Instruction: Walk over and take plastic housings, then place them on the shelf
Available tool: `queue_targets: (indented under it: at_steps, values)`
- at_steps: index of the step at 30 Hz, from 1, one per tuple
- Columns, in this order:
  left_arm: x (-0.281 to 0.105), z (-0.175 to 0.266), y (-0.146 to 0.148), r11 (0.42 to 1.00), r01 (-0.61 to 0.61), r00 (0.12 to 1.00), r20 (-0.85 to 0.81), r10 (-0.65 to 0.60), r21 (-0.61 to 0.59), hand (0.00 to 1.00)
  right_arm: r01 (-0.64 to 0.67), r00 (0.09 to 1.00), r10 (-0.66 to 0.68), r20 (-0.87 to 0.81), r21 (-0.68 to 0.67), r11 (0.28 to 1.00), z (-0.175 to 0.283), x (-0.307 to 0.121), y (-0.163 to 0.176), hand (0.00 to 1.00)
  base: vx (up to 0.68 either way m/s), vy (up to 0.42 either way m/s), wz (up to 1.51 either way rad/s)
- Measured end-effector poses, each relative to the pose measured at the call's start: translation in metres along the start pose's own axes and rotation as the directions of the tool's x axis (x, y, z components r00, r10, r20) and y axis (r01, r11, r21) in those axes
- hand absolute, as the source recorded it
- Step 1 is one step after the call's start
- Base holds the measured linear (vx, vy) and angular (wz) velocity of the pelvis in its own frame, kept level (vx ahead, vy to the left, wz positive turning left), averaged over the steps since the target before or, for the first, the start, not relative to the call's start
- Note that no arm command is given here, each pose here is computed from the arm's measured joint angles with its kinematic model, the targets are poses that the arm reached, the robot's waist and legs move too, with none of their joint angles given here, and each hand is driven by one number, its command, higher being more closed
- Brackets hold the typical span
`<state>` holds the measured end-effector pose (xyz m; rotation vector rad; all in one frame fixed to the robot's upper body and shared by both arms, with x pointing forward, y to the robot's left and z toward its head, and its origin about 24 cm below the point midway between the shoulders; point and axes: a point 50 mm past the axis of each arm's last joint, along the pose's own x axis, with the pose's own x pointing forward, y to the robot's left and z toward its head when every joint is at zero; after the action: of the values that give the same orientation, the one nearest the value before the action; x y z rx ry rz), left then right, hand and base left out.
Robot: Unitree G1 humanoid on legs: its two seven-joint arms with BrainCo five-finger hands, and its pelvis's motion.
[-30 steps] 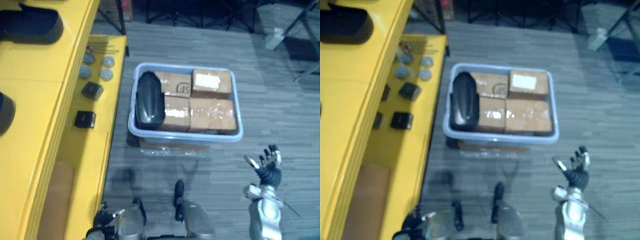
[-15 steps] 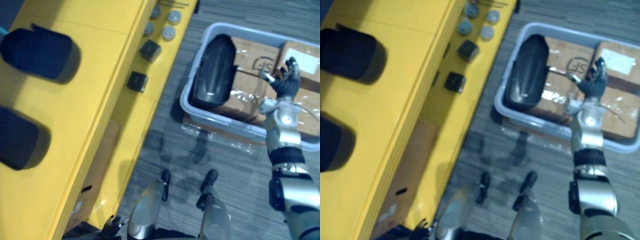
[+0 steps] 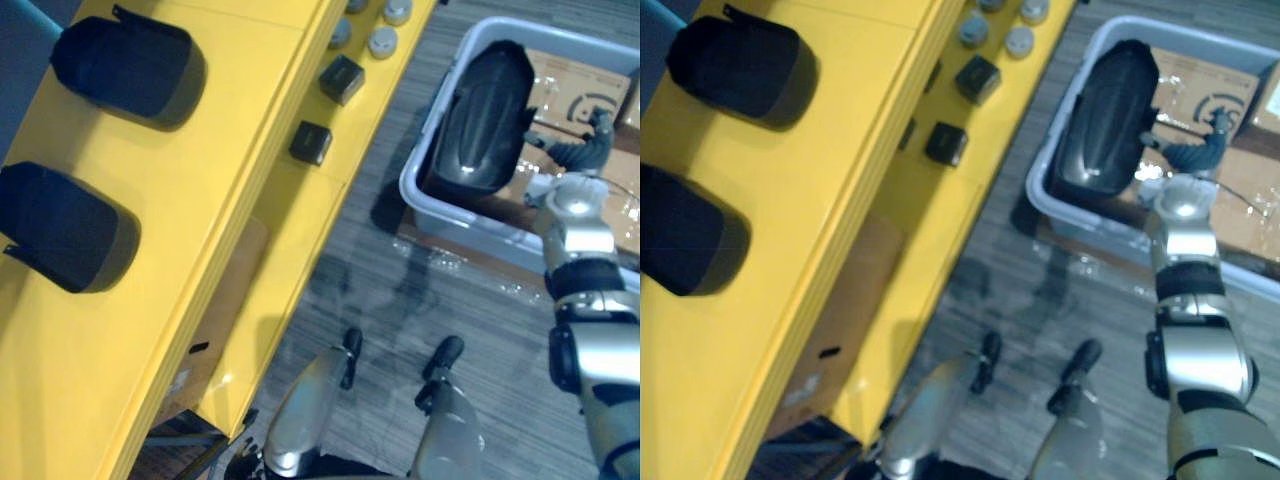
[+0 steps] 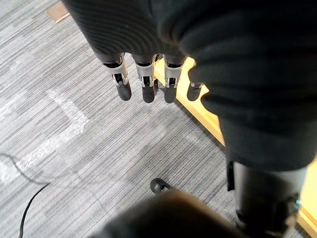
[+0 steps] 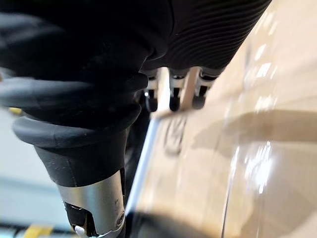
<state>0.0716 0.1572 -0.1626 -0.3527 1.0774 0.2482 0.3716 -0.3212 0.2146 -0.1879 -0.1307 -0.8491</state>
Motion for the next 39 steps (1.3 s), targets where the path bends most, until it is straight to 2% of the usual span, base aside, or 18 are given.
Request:
queue_targets:
  at_steps: [4,12,16,18,20,21,23,27,29,32,37,39]
  values:
    - [0.002,-0.004,-0.004,1.0,0.012,0.999,-0.031,-0.011,0.02,0.0,0.088,0.996,-0.087,0.012,-0.015,0.996,0.008,0.01,-0.018,0.0,0.0,0.0,0.01]
    - [0.002,-0.012,-0.009,1.0,0.026,0.997,-0.069,-0.027,-0.013,0.0,0.071,0.996,-0.075,-0.043,-0.088,0.994,-0.001,0.017,-0.03,0.0,0.0,-0.002,0.07]
    - [0.003,-0.011,-0.012,0.999,0.046,0.996,-0.078,-0.046,-0.006,0.0,0.229,0.965,-0.225,0.132,-0.018,0.973,0.038,0.022,-0.043,0.0,-0.01,0.008,0.1]
    - [0.003,-0.011,-0.012,0.999,0.047,0.996,-0.077,-0.048,-0.003,0.0,0.252,0.951,-0.254,0.178,0.034,0.967,0.055,0.023,-0.043,0.0,-0.01,0.019,0.04]
    - [0.003,-0.011,-0.013,0.999,0.054,0.996,-0.074,-0.054,0.003,0.0,0.341,0.882,-0.35,0.316,0.085,0.936,0.076,0.017,-0.048,0.0,-0.01,0.03,0.06]
    - [0.003,-0.01,-0.014,0.997,0.075,0.994,-0.075,-0.074,0.003,0.0,0.401,0.816,-0.423,0.395,0.141,0.905,0.093,0.012,-0.05,0.0,-0.02,0.043,0.07]
    - [0.004,-0.011,-0.014,0.996,0.091,0.991,-0.095,-0.09,0.006,0.0,0.45,0.762,-0.482,0.432,0.181,0.874,0.103,0.009,-0.052,0.0,-0.01,0.019,0.03]
    - [0.003,-0.016,-0.014,0.993,0.114,0.986,-0.126,-0.111,0.014,0.0,0.433,0.759,-0.473,0.447,0.195,0.88,0.106,0.008,-0.051,0.0,0.0,0.009,-0.03]
    - [0.002,-0.018,-0.014,0.993,0.116,0.984,-0.14,-0.114,0.013,0.0,0.341,0.815,-0.376,0.441,0.159,0.926,0.104,0.01,-0.045,0.0,0.0,0.0,0.0]
    - [0.002,-0.021,-0.014,0.992,0.121,0.982,-0.152,-0.116,0.021,0.0,0.263,0.868,-0.286,0.406,0.114,0.958,0.097,0.012,-0.037,0.0,0.02,0.012,0.02]
    - [0.001,-0.023,-0.015,0.991,0.126,0.98,-0.158,-0.119,0.04,0.0,0.199,0.92,-0.203,0.337,0.045,0.979,0.082,0.014,-0.027,0.0,0.03,0.01,0.02]
    - [0.001,-0.023,-0.015,0.992,0.124,0.981,-0.154,-0.121,0.015,0.0,0.167,0.949,-0.152,0.276,-0.031,0.986,0.07,0.017,-0.024,0.0,0.01,0.015,0.06]
